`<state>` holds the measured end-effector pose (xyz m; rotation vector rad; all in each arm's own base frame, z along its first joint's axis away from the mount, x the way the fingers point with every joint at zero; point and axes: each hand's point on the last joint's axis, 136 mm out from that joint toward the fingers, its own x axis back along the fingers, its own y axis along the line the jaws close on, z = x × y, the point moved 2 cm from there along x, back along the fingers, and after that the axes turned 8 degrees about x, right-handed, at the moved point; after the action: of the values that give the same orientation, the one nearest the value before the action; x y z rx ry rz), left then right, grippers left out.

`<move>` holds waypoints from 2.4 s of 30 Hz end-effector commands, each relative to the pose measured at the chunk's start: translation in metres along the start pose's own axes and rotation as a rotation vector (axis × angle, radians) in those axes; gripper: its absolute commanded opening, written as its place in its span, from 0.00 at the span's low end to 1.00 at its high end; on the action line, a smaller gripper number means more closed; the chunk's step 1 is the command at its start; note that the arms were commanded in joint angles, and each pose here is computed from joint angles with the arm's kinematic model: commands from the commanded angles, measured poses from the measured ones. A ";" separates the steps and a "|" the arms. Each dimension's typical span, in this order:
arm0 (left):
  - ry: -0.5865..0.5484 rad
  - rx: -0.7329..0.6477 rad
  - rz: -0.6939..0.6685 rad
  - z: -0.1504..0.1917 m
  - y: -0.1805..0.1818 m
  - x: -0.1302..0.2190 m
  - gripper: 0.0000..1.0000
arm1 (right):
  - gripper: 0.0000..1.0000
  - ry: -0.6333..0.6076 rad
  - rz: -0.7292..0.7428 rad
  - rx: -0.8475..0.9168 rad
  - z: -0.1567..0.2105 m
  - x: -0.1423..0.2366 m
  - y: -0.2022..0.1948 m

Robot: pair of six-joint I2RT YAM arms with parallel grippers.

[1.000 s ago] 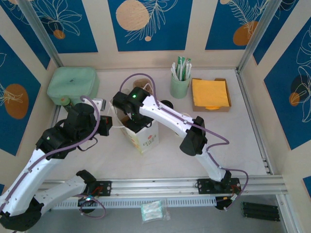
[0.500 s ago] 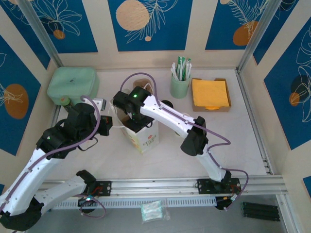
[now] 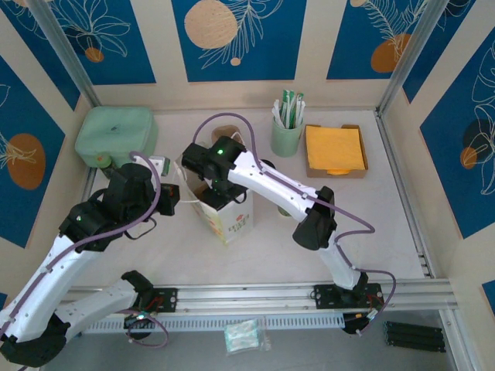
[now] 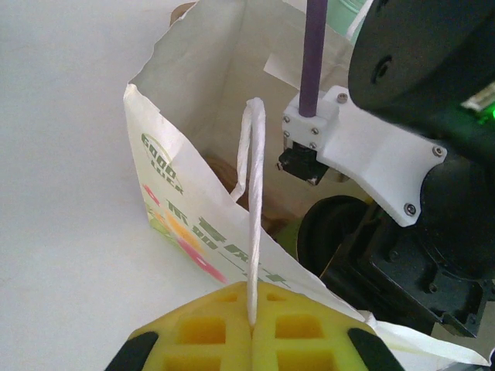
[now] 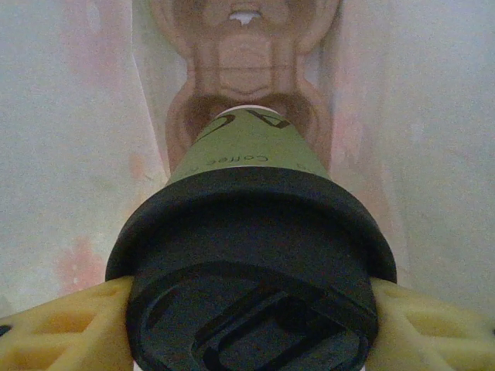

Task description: Pack the takeout coffee

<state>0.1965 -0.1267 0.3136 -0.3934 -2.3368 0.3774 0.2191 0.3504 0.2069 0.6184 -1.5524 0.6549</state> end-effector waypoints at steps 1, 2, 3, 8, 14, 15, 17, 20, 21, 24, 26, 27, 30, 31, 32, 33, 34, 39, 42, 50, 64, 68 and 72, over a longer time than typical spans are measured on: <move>-0.010 0.012 0.002 -0.002 0.000 0.002 0.00 | 0.60 0.161 0.004 0.020 0.044 0.008 -0.002; -0.010 0.010 0.001 -0.002 0.001 0.002 0.00 | 0.60 0.175 0.002 0.024 0.046 0.006 -0.002; -0.011 0.012 0.000 -0.002 0.001 0.002 0.00 | 0.60 0.189 -0.003 0.030 0.048 0.004 -0.001; -0.012 0.013 -0.001 -0.002 0.001 0.001 0.00 | 0.60 0.233 -0.003 0.044 0.055 -0.005 0.001; -0.016 0.010 0.006 -0.004 -0.001 0.000 0.00 | 0.60 0.227 -0.002 0.038 0.054 -0.004 -0.001; -0.014 0.010 0.005 -0.004 -0.001 0.000 0.00 | 0.60 0.227 0.001 0.039 0.054 -0.004 -0.001; -0.014 0.008 0.004 -0.004 -0.001 0.000 0.00 | 0.60 0.225 0.002 0.036 0.053 -0.004 -0.002; -0.015 0.009 0.005 -0.004 -0.001 0.000 0.00 | 0.60 0.222 0.002 0.035 0.052 -0.003 -0.002; -0.015 0.008 0.005 -0.004 -0.001 0.000 0.00 | 0.60 0.220 0.002 0.035 0.052 -0.003 -0.002; -0.016 0.007 0.004 -0.004 -0.001 0.000 0.00 | 0.60 0.219 0.003 0.030 0.052 -0.003 -0.003; -0.015 0.005 0.004 -0.004 -0.001 0.000 0.00 | 0.60 0.218 0.004 0.030 0.052 -0.003 -0.004; -0.016 0.005 0.003 -0.004 0.000 0.000 0.00 | 0.60 0.217 0.003 0.028 0.051 -0.002 -0.004; -0.016 0.006 0.004 -0.004 -0.001 0.000 0.00 | 0.60 0.216 0.005 0.027 0.051 -0.002 -0.004; -0.016 0.007 0.004 -0.005 -0.001 0.000 0.00 | 0.60 0.216 0.005 0.026 0.051 -0.002 -0.005; -0.015 0.006 0.004 -0.004 -0.001 0.000 0.00 | 0.60 0.215 0.005 0.026 0.051 -0.002 -0.005; -0.016 0.007 0.004 -0.004 -0.001 0.000 0.00 | 0.60 0.217 0.006 0.025 0.051 -0.002 -0.005; -0.016 0.007 0.003 -0.004 -0.001 0.000 0.00 | 0.60 0.216 0.005 0.025 0.051 -0.002 -0.005; -0.016 0.007 0.006 -0.005 -0.001 0.000 0.00 | 0.60 0.216 0.006 0.026 0.051 -0.002 -0.006; -0.015 0.008 0.005 -0.005 -0.001 -0.001 0.00 | 0.60 0.215 0.009 0.026 0.051 -0.002 -0.006; -0.012 0.009 0.007 -0.005 -0.002 -0.001 0.00 | 0.60 0.215 0.020 0.024 0.050 -0.003 -0.009; -0.013 0.010 0.012 -0.006 -0.003 -0.001 0.00 | 0.60 0.224 0.056 -0.010 0.036 -0.018 -0.019; -0.011 0.010 0.008 -0.005 -0.002 0.000 0.00 | 0.60 0.234 0.057 -0.014 0.034 -0.023 -0.021; -0.013 0.010 0.008 -0.005 -0.002 0.000 0.00 | 0.60 0.240 0.054 -0.014 0.033 -0.026 -0.021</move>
<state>0.1996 -0.1290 0.3119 -0.3898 -2.3319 0.3743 0.2263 0.3386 0.1776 0.5521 -1.4693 0.6788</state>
